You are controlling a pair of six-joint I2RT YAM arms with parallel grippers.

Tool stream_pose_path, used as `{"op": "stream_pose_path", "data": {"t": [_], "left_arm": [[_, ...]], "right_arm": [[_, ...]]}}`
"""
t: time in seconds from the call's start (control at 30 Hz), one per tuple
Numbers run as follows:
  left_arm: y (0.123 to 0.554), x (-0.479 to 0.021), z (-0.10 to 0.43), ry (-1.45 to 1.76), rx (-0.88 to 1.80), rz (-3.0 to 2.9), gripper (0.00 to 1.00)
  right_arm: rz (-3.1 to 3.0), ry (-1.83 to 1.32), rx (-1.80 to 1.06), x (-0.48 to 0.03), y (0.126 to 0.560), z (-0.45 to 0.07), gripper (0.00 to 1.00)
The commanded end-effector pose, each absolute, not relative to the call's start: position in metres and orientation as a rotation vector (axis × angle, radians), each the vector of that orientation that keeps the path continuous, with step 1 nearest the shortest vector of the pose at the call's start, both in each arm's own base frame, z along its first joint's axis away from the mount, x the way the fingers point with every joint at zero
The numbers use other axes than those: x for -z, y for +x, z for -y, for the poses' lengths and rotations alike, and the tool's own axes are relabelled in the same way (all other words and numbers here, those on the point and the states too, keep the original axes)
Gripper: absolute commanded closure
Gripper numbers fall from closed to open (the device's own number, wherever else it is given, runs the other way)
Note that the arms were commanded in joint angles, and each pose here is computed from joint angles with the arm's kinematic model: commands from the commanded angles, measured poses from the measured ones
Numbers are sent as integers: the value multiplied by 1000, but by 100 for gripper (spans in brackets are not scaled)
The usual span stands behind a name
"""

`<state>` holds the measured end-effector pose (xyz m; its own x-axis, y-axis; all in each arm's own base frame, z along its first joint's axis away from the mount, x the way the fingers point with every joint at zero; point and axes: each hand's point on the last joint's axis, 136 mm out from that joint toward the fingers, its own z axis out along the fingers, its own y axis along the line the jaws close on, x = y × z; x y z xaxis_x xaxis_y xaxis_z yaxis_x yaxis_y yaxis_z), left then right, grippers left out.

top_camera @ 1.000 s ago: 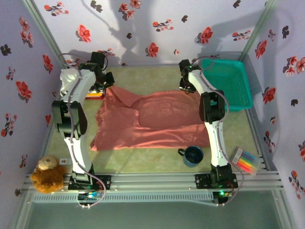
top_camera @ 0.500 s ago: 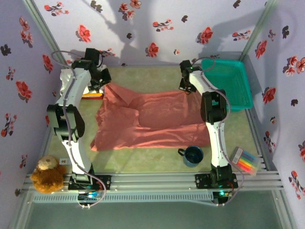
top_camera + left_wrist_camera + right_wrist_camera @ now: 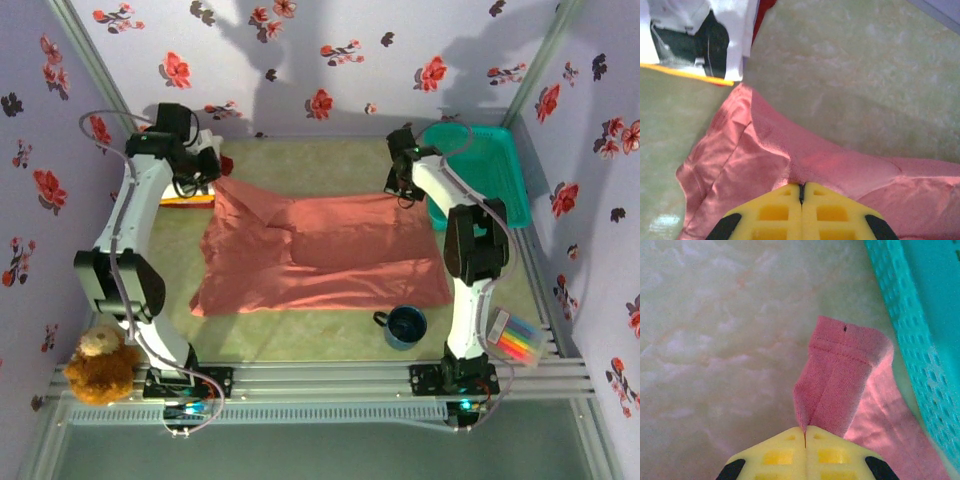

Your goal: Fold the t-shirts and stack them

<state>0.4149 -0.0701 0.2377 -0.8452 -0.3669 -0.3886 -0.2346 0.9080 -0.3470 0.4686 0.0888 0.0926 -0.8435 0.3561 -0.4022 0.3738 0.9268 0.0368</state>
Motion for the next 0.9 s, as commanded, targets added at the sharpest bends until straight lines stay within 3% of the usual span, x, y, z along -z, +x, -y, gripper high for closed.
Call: {"op": "stream_pose_path", "data": {"t": [0.0,0.37,0.87], "left_arm": [[393,-238,65,-422,406,-2634,100],[346,-206,68,-448,462,-2714,100],[310,-195,71,-492,501,-2813,100]], "right_arm": [[-2659,600,102,-86,448,-82,100],[-2692,632,188,-62,367,-82,100],[-2719,558,334,-61,337,-66,100]]}}
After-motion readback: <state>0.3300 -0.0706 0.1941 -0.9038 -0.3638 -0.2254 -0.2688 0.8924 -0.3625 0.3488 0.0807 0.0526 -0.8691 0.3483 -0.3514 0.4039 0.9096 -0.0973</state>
